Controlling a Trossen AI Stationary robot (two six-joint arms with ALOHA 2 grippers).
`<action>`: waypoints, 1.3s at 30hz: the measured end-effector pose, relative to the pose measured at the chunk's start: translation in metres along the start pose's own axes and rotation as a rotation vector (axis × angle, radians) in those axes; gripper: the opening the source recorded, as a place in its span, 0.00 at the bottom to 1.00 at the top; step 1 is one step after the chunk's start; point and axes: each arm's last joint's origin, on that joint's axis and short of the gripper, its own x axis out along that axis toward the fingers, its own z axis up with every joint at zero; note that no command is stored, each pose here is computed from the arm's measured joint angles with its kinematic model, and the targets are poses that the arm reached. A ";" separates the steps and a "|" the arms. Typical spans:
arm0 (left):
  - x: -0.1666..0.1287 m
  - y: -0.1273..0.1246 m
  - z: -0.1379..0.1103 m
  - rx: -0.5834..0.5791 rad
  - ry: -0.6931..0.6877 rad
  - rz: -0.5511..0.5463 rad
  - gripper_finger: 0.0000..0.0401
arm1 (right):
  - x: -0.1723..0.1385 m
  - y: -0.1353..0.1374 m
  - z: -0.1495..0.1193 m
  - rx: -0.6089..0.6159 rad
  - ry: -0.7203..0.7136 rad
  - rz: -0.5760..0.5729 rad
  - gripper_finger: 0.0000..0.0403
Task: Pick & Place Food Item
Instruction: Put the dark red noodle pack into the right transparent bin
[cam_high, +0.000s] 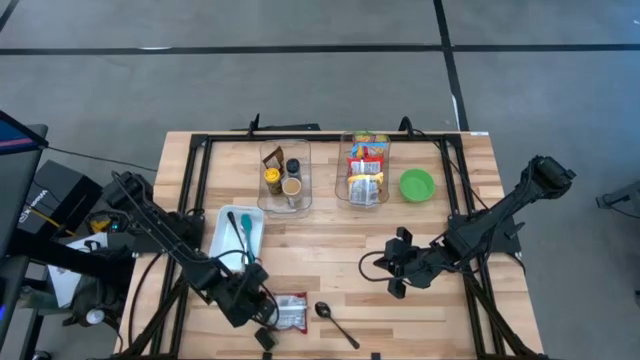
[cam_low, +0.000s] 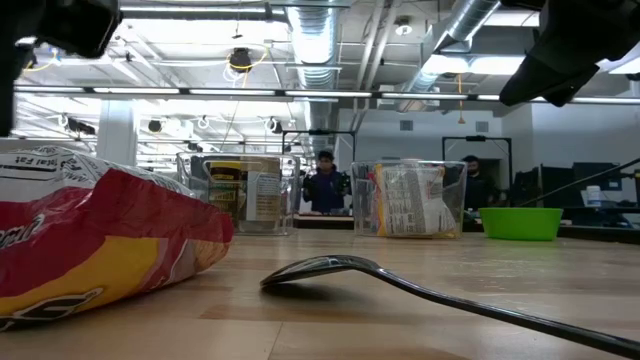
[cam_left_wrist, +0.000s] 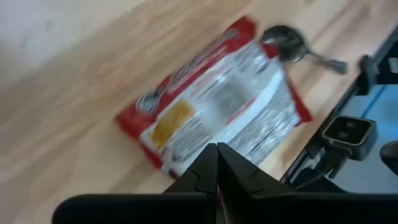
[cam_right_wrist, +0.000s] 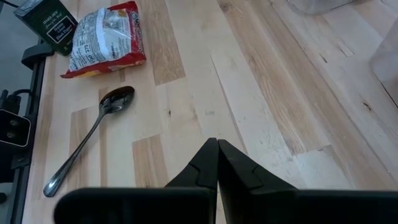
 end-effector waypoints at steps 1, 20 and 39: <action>0.000 0.001 -0.001 -0.022 0.023 0.012 0.00 | 0.000 0.000 0.000 -0.001 0.001 -0.001 0.00; -0.004 -0.014 0.001 -0.191 0.104 -0.054 0.00 | 0.000 0.000 0.000 -0.001 0.003 -0.003 0.00; -0.027 -0.040 0.011 -0.112 -0.074 0.121 0.00 | 0.000 -0.001 -0.001 -0.004 0.007 -0.006 0.00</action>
